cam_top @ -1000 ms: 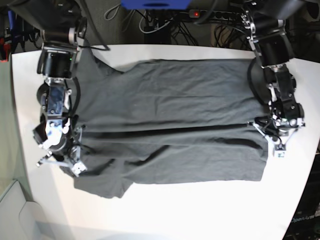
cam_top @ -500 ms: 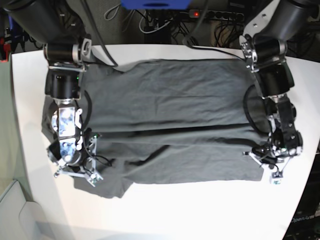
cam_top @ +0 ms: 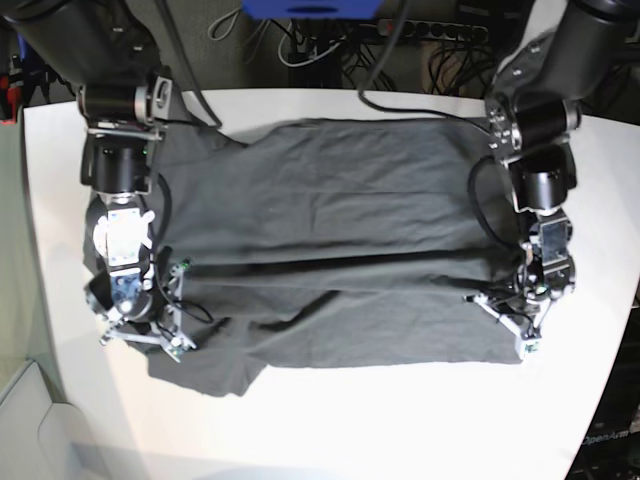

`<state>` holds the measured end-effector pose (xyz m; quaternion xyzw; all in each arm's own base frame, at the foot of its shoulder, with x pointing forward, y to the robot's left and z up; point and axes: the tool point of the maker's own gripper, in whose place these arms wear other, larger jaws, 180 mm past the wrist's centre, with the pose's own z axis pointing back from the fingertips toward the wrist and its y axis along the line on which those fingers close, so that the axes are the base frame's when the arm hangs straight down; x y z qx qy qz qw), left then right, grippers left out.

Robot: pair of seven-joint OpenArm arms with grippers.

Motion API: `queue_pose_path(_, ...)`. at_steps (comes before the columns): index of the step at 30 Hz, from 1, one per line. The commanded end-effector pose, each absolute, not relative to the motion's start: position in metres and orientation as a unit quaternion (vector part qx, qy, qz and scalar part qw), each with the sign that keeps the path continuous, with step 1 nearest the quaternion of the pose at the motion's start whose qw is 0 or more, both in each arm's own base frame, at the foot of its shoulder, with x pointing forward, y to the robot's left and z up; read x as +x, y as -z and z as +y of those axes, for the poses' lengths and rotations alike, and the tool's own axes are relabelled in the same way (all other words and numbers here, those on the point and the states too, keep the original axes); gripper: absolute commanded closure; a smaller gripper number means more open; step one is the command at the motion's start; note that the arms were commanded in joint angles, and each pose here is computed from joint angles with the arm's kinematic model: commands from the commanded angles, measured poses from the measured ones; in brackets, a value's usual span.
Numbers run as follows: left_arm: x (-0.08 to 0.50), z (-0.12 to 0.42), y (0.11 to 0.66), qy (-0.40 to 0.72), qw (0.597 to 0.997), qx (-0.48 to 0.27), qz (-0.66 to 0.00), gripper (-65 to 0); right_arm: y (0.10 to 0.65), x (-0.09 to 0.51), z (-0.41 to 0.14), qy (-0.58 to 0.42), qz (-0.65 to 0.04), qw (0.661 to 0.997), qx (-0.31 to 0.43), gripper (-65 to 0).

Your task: Layout the t-shirt on the table in an organized manner, then fold the t-shirt properly

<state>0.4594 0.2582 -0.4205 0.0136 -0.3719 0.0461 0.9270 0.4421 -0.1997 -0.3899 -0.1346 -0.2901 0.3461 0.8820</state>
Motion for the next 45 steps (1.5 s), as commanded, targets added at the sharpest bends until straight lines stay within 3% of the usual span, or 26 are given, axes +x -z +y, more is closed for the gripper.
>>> queue_pose_path(1,0.473,0.26,0.407,-0.047,0.921,0.01,-0.387,-0.3,0.37,0.457,-0.202,-0.34,-0.317,0.873,-0.144,-3.0)
queue_pose_path(10,0.487,0.241,0.414,-0.055,0.908,-0.017,-0.415,-0.4,0.4,0.439,-0.203,-0.343,-0.284,0.887,-0.125,-3.1)
queue_pose_path(15,0.491,0.265,0.406,-0.1,0.901,0.033,-0.421,-0.4,0.426,0.436,-0.199,-0.335,-0.285,0.895,-0.076,-3.2)
queue_pose_path(25,0.5,0.267,0.394,-0.104,0.892,0.037,-0.439,-0.4,0.419,0.457,-0.195,-0.307,-0.339,0.889,-0.028,-3.4)
queue_pose_path(32,0.521,0.257,0.37,-0.102,0.869,0.029,-0.483,-0.4,0.4,0.473,-0.181,-0.304,-0.409,0.86,-0.004,-3.4)
queue_pose_path(39,0.531,0.257,0.35,-0.101,0.857,0.031,-0.505,-0.4,0.329,0.51,-0.223,-0.22,-0.548,0.8,-0.105,-3.4)
queue_pose_path(45,0.532,0.256,0.319,-0.107,0.844,0.025,-0.525,-0.4,0.277,0.495,-0.247,-0.187,-0.603,0.759,-0.159,-3.5)
